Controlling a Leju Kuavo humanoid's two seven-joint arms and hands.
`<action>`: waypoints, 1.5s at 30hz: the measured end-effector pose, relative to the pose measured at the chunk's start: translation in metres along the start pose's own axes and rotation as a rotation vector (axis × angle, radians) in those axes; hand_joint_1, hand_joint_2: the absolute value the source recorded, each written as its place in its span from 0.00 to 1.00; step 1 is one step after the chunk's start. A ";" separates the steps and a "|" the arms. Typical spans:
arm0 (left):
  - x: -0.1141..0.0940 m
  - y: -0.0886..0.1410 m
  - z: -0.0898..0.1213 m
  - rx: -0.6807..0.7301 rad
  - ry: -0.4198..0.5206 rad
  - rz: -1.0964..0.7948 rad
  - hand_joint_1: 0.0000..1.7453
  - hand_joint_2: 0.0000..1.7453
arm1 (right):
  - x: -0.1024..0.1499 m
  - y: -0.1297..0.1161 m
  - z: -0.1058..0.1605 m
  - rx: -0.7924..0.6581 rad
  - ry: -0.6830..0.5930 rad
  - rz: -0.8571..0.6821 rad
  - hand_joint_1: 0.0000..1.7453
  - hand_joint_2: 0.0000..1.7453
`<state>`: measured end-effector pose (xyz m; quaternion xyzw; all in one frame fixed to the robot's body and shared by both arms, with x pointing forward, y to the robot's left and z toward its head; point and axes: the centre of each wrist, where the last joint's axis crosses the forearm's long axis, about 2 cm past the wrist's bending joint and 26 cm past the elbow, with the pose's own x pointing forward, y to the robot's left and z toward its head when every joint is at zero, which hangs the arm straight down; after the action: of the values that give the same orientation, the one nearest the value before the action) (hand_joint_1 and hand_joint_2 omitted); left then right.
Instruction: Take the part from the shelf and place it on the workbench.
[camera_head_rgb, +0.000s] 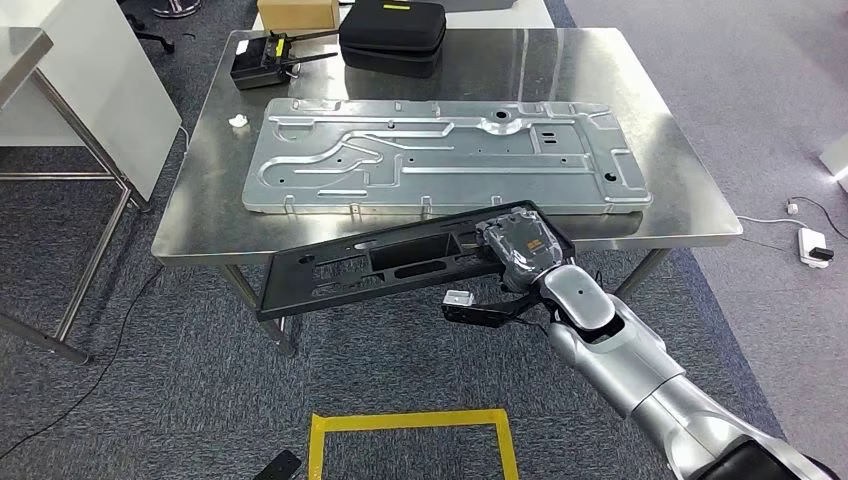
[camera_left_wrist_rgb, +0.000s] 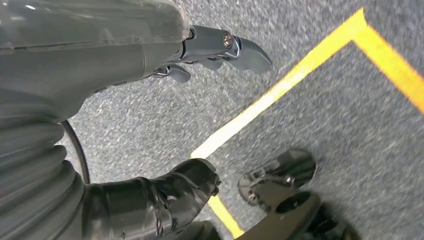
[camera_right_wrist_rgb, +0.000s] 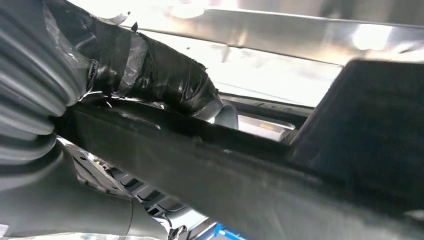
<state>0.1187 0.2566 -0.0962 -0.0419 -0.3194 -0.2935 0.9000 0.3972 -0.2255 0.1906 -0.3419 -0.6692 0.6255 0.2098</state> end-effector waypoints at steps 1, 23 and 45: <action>0.000 0.000 0.000 0.000 0.000 0.000 0.00 1.00 | 0.001 0.001 0.001 0.002 0.000 -0.002 1.00 1.00; 0.001 -0.002 0.000 -0.008 0.011 -0.009 0.00 1.00 | -0.019 -0.044 -0.014 -0.150 0.093 0.059 1.00 1.00; 0.001 -0.005 0.000 -0.010 0.018 -0.003 0.00 1.00 | -0.026 -0.046 -0.007 -0.200 0.134 0.059 1.00 1.00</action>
<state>0.1170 0.2518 -0.0963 -0.0431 -0.3101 -0.2966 0.9022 0.4108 -0.2382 0.2406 -0.4219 -0.7023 0.5373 0.2003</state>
